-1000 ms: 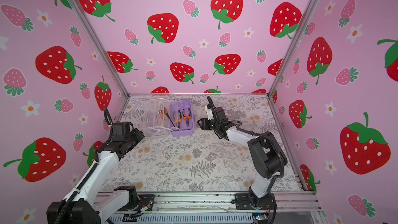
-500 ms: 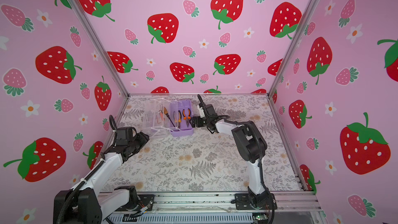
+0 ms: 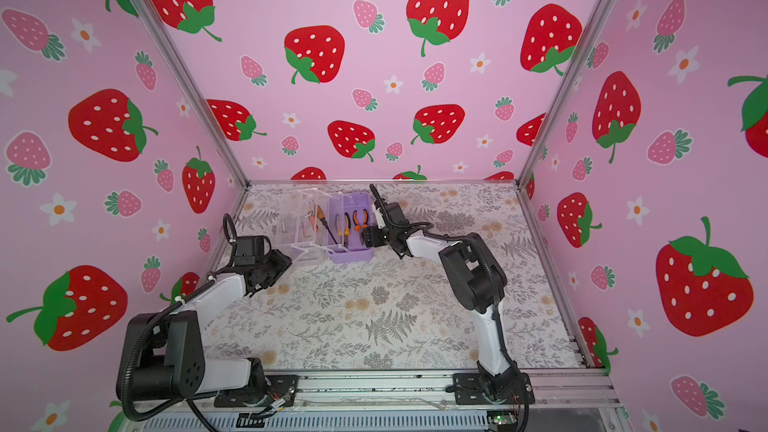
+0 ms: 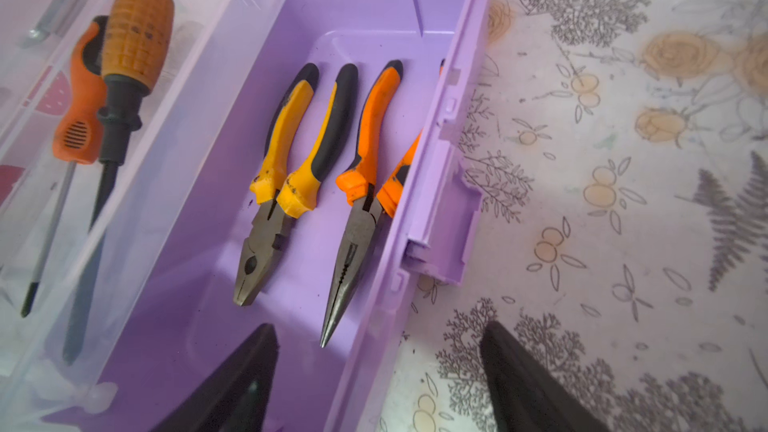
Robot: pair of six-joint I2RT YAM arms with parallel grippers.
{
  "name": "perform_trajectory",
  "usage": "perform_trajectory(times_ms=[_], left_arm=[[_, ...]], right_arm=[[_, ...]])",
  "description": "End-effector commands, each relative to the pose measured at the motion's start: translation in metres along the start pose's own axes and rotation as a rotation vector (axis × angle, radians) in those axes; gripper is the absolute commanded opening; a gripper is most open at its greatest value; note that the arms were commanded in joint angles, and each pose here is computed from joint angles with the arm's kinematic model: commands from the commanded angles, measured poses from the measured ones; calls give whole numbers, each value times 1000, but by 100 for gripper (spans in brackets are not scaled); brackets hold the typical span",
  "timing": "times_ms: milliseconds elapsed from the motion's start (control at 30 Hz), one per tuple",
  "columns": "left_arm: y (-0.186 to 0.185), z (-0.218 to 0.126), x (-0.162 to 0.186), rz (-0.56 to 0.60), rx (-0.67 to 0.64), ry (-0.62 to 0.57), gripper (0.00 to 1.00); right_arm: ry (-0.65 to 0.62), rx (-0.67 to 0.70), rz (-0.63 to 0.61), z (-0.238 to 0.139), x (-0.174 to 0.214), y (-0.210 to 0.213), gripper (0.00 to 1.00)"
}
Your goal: Pack the tool kit
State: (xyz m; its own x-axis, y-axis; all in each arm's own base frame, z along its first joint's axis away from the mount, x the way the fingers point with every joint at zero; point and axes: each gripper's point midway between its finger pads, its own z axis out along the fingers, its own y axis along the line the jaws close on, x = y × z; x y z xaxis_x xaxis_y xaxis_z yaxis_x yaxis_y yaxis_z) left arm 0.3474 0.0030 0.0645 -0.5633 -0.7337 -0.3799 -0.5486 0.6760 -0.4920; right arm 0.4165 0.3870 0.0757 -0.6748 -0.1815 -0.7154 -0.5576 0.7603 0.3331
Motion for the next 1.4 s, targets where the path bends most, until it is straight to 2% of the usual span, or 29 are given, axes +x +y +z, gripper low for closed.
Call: perform_trajectory(times_ms=[0, 100, 267, 367, 467, 633, 833, 1033, 1367], left_arm=[[-14, 1, -18, 16, 20, -39, 49], [-13, 2, -19, 22, 10, -41, 41], [-12, 2, -19, 36, -4, -33, 21], [-14, -8, -20, 57, -31, -42, 11], [-16, -27, -26, 111, -115, -76, 0], [-32, -59, -36, 239, -228, -140, 0], [-59, -81, -36, 357, -305, -189, 0], [-100, -110, -33, 493, -356, -259, 0], [-183, -132, 2, 618, -207, -281, 0]], right_arm=[[-9, -17, -4, 8, -2, 4, 69], [2, -15, -8, 13, 1, 4, 65], [11, -26, 3, 20, 3, 6, 63], [11, -30, 6, 22, 3, 8, 63], [14, -17, -2, 23, 4, 8, 63], [19, -15, -15, 23, 5, 11, 60], [18, -13, -25, 19, 6, 15, 59], [19, -2, -51, 20, 6, 22, 59], [38, -17, -56, 26, 16, 27, 59]])
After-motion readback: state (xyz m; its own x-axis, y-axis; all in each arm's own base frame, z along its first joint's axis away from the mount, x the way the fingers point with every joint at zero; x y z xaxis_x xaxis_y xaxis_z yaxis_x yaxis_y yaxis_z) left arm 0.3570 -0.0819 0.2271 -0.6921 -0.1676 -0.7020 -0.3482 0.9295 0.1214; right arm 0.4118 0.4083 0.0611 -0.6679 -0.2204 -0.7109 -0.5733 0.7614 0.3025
